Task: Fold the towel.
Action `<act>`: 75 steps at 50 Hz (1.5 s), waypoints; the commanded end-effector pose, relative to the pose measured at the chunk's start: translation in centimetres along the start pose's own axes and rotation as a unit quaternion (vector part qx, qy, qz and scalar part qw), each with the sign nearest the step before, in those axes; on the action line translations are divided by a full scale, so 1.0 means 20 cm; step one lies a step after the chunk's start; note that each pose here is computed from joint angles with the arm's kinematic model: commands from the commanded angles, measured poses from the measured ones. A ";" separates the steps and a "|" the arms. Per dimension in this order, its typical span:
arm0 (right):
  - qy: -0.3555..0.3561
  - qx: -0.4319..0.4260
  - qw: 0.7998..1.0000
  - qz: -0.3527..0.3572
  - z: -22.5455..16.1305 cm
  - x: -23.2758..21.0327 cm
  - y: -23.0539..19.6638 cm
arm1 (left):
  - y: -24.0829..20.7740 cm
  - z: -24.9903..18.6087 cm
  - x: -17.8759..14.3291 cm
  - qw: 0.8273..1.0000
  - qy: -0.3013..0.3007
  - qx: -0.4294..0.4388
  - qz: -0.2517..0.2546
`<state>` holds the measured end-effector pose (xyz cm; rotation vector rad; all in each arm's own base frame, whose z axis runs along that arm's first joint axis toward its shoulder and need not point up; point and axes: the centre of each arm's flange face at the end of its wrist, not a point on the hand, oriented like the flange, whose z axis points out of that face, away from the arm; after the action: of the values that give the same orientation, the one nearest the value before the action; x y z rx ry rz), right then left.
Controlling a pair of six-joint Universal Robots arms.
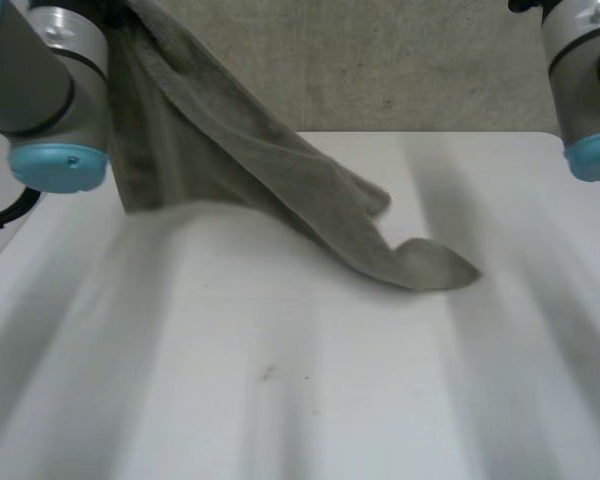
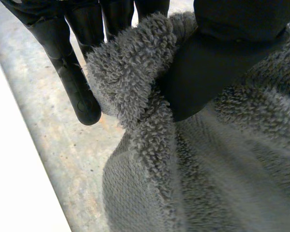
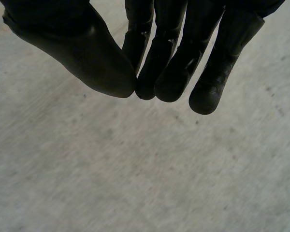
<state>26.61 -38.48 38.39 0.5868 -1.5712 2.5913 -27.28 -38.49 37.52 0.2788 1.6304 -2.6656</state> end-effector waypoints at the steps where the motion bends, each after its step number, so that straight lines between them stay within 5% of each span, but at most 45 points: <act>1: -0.130 -0.134 0.982 -0.001 -0.17 -0.16 0.27 | 0.20 -0.16 -0.05 0.994 0.019 -0.107 -0.026; 7: -0.209 -0.212 0.954 -0.015 -0.35 -0.32 0.48 | 0.43 -0.43 -0.06 0.975 0.063 -0.214 -0.014; 13: -0.237 -0.229 0.944 -0.023 -0.42 -0.41 0.52 | 0.45 -0.56 -0.10 0.973 0.076 -0.217 -0.017; 24: -0.270 -0.218 0.937 0.029 -0.47 -0.55 0.42 | 0.13 -0.84 -0.20 0.987 0.104 -0.122 -0.026; 29: -0.330 -0.200 0.919 0.083 -0.48 -0.66 0.34 | -0.06 -0.95 -0.22 0.989 0.128 -0.067 -0.028; 34: -0.380 -0.189 0.887 0.184 -0.43 -0.78 0.34 | -0.26 -1.06 -0.25 0.990 0.134 -0.001 -0.037; 44: -0.420 -0.177 0.853 0.254 -0.41 -1.02 0.45 | -0.36 -1.14 -0.27 0.989 0.135 0.014 -0.063; 51: -0.528 -0.197 0.778 0.276 -0.72 -1.36 0.51 | -0.33 -1.16 -0.26 0.988 0.139 -0.005 -0.065; 55: -0.556 -0.208 0.756 0.276 -0.83 -1.44 0.51 | -0.30 -1.16 -0.26 0.988 0.140 -0.011 -0.065; 58: -0.544 -0.194 0.771 0.268 -0.79 -1.43 0.49 | -0.29 -1.15 -0.26 0.988 0.139 -0.013 -0.064; 60: -0.497 -0.149 0.817 0.253 -0.66 -1.38 0.39 | -0.28 -1.14 -0.25 0.988 0.139 -0.016 -0.064; 61: -0.497 -0.149 0.817 0.252 -0.66 -1.38 0.39 | -0.26 -1.12 -0.25 0.988 0.141 -0.021 -0.063; 62: -0.456 -0.122 0.847 0.243 -0.56 -1.33 0.32 | -0.26 -1.12 -0.25 0.988 0.141 -0.021 -0.063; 63: -0.456 -0.122 0.848 0.243 -0.56 -1.33 0.32 | -0.24 -1.09 -0.24 0.988 0.142 -0.022 -0.063; 65: -0.371 -0.064 0.899 0.226 -0.38 -1.17 0.16 | -0.22 -1.05 -0.23 0.988 0.142 -0.019 -0.062; 66: -0.370 -0.064 0.899 0.226 -0.38 -1.17 0.16 | -0.22 -1.05 -0.23 0.988 0.142 -0.019 -0.062; 68: -0.286 0.001 0.940 0.187 -0.20 -0.95 0.03 | -0.20 -0.93 -0.23 0.989 0.136 0.002 -0.061; 75: -0.156 0.100 0.979 0.085 0.00 -0.58 -0.19 | -0.26 -0.54 -0.27 0.989 0.090 0.099 -0.055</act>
<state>42.50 -32.87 30.74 1.2147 -1.9195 2.8743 -20.42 -21.66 34.32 0.5639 1.7146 -2.8501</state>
